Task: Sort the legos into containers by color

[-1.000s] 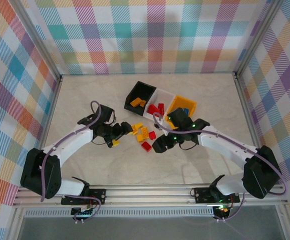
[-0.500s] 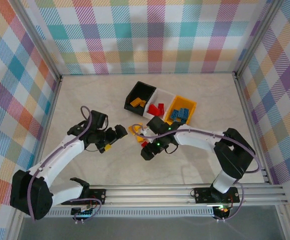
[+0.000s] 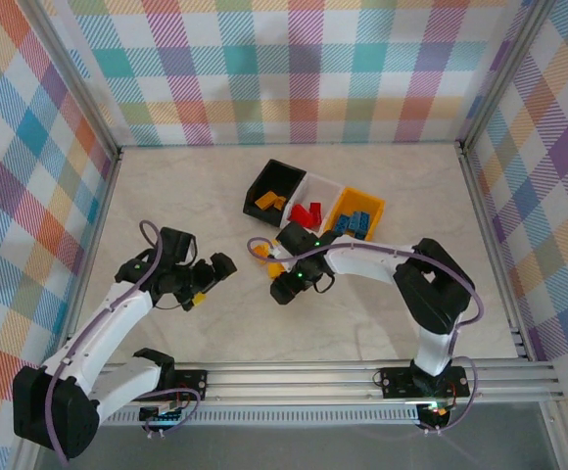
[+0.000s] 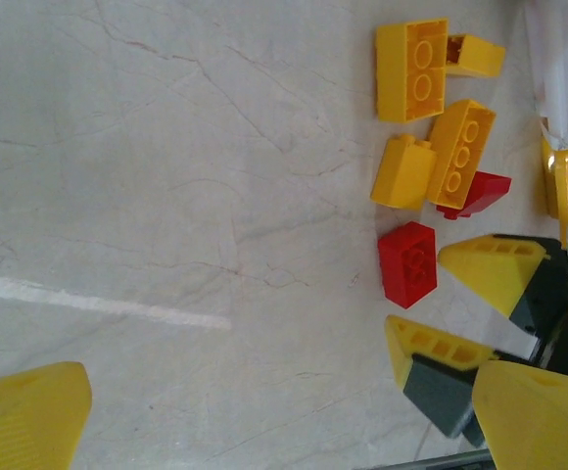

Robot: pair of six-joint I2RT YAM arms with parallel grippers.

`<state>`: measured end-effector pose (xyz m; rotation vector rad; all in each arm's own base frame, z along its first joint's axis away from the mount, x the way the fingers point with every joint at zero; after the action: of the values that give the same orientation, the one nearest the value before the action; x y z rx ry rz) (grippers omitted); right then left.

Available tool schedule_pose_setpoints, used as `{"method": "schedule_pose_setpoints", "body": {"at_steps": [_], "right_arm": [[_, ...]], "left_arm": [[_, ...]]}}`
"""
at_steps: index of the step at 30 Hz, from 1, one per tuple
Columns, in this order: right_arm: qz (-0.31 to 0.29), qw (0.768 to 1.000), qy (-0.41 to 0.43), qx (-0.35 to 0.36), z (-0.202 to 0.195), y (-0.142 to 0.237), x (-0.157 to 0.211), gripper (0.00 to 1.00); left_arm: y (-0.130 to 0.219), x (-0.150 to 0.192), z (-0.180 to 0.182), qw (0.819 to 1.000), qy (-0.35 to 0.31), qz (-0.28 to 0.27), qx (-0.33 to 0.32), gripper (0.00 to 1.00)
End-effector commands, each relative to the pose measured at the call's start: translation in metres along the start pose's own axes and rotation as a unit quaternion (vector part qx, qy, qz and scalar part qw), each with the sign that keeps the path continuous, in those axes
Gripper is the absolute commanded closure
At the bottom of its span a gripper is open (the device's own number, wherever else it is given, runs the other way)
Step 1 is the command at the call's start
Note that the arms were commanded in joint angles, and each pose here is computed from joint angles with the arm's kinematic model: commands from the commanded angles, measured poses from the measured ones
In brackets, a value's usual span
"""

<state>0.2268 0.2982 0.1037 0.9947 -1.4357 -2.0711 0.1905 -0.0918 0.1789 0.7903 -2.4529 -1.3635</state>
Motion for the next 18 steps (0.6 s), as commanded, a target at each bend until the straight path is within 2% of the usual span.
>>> {"method": "schedule_pose_setpoints", "body": {"at_steps": [1,9,14,18], "right_arm": [[0.017,1.0,0.004,0.013,-0.003,-0.006,-0.003,0.25],[0.036,0.998,-0.001,0.043,-0.008,-0.021,-0.003,0.33],[0.04,0.998,-0.009,0.052,-0.011,-0.026,-0.002,0.56],[0.044,0.997,-0.012,0.054,-0.011,-0.027,-0.003,0.61]], "left_arm": [[0.001,0.004,0.01,1.0,0.005,0.01,-0.006,0.0],[0.0,0.002,0.009,1.0,0.004,0.016,-0.003,0.0],[0.001,0.002,0.011,1.0,0.002,0.017,-0.005,0.0],[0.003,0.002,0.012,1.0,0.002,0.014,-0.005,0.0]]}}
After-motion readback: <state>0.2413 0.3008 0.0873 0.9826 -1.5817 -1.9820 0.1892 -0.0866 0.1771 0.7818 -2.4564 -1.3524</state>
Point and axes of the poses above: each hand's point on the last joint's axis, 136 mm out from that joint toward the fingers, its own y axis back along the fingers, its own z axis along the line the jaws close on, x = y × z, the point moved 7 cm from there along y, back along the fingers, and after that the axes turned 3 degrees about y, right-handed, at the moved point
